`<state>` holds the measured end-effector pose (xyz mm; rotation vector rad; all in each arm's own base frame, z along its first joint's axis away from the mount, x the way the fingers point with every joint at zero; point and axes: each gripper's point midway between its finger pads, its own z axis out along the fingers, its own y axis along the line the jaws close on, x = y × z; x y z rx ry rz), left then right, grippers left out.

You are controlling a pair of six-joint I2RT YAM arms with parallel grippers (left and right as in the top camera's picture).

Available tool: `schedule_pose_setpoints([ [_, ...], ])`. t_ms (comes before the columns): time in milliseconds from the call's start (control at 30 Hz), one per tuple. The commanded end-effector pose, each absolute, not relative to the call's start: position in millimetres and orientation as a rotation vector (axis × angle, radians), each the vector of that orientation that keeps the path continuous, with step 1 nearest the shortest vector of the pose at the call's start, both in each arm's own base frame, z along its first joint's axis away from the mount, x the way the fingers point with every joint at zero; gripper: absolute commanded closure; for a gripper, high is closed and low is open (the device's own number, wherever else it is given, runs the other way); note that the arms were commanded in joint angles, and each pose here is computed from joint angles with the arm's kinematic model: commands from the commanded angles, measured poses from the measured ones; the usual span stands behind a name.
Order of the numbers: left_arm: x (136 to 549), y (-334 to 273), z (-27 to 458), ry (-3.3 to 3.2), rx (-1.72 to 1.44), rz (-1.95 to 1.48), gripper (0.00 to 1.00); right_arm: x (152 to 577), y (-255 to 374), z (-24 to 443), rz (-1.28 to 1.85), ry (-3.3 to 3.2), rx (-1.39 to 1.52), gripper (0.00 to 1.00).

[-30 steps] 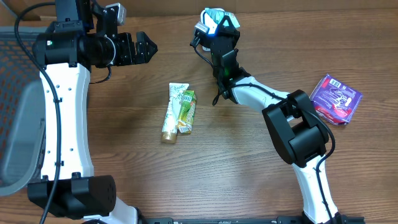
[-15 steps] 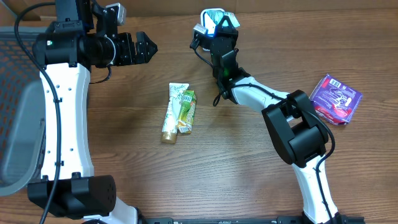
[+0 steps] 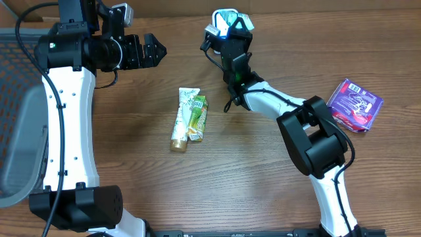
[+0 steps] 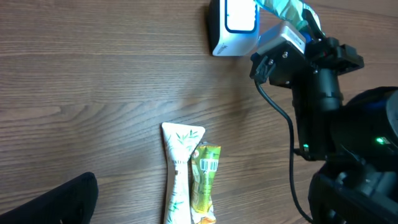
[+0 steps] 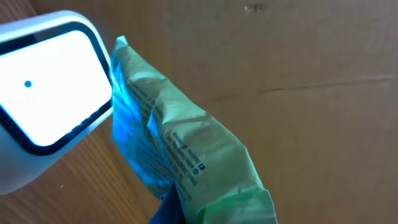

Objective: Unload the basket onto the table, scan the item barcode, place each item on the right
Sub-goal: 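Hold the mint-green packet's barcode up to the white scanner, then place the mint-green packet on the purple pack and release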

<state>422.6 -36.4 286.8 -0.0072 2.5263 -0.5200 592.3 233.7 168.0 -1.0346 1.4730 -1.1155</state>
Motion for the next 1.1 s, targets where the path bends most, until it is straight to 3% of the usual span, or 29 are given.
schedule_pose_setpoints([
  [0,423,-39,286,2.528,-0.006,-0.525,0.01,570,233,265,-0.986,1.480,-0.788,0.96],
  [133,423,-39,286,2.528,-0.006,-0.525,0.01,537,233,290,-0.803,1.614,-0.731,0.96],
  [267,423,-39,286,2.528,-0.006,-0.525,0.00,487,238,298,-0.323,1.849,-0.564,0.96],
  [400,423,-39,286,2.528,-0.006,-0.525,0.01,450,229,286,0.202,2.121,-0.266,0.96],
  [500,423,-39,286,2.528,-0.006,-0.525,0.00,431,202,255,0.422,2.353,-0.002,0.96],
  [833,423,-39,286,2.528,-0.006,-0.525,0.00,390,48,145,0.267,2.742,0.641,0.96],
  [1067,423,-39,286,2.528,-0.006,-0.525,0.01,376,-44,119,0.217,2.684,0.987,0.96],
])
